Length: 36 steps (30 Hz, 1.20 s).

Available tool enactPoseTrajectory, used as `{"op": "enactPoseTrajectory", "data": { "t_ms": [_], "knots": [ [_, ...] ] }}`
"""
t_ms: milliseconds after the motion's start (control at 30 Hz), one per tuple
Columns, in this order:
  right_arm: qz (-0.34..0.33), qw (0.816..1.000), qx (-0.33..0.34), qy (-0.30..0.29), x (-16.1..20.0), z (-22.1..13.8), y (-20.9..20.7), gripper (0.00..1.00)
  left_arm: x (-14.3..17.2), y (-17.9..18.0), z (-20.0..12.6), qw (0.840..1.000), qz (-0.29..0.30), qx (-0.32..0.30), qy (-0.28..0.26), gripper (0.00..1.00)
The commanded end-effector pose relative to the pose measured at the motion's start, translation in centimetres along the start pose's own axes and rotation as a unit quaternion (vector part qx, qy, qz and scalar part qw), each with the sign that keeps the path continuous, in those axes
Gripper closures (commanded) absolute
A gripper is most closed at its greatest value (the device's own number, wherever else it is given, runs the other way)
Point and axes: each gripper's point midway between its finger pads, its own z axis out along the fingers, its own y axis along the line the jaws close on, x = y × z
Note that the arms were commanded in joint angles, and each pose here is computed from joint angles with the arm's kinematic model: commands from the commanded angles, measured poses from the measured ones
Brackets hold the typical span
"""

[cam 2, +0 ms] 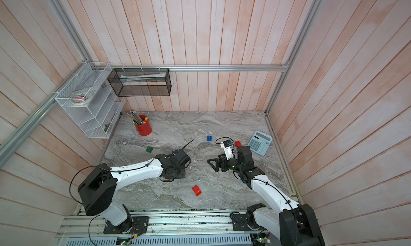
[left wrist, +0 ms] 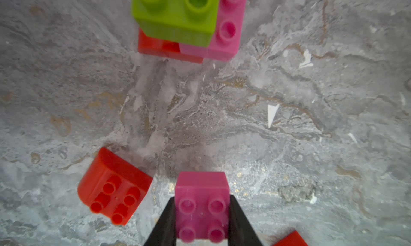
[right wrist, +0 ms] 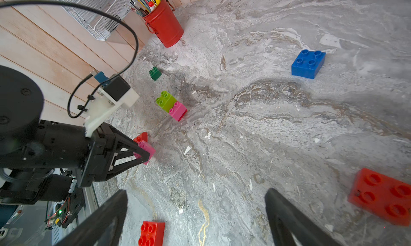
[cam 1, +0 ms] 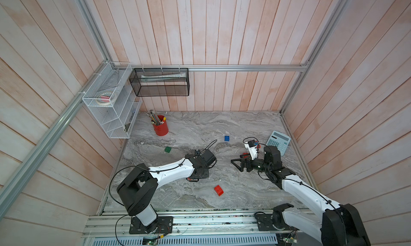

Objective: Assemble the letter s with lego
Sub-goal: Place the lego brick at the center of the board.

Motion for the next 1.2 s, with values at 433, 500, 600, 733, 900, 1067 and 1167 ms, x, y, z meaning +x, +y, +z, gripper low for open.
{"op": "enactPoseTrajectory", "data": {
  "t_ms": [433, 500, 600, 733, 900, 1067, 1167],
  "knots": [
    [0.007, 1.000, -0.001, 0.005, 1.0, -0.5, -0.2, 0.02, -0.7, -1.7, 2.6, 0.999, 0.041, -0.008, -0.005, 0.58],
    [0.008, 1.000, 0.001, 0.005, 1.0, -0.5, -0.2, 0.02, -1.0, -1.8, 2.2, 0.999, 0.044, -0.008, -0.007, 0.53],
    [0.008, 1.000, 0.001, 0.005, 1.0, -0.6, -0.3, 0.02, -1.2, -2.1, 1.7, 0.999, 0.047, -0.005, -0.008, 0.46],
    [0.007, 1.000, -0.003, 0.004, 0.9, -0.6, -0.2, 0.02, -1.8, -2.7, 0.0, 0.998, 0.062, 0.011, -0.014, 0.38],
    [0.001, 1.000, -0.011, 0.005, 0.8, -0.4, 0.0, 0.02, -1.8, -3.0, -2.1, 0.985, 0.168, 0.045, -0.021, 0.29],
    [-0.003, 1.000, -0.014, 0.005, 1.0, -0.5, 0.1, 0.02, -2.2, -2.2, -4.0, 0.949, 0.290, 0.121, -0.026, 0.27],
    [-0.002, 1.000, -0.015, 0.003, 1.1, -0.6, 0.1, 0.02, -2.4, -1.6, -5.2, 0.914, 0.375, 0.152, -0.034, 0.27]
  ]
}}
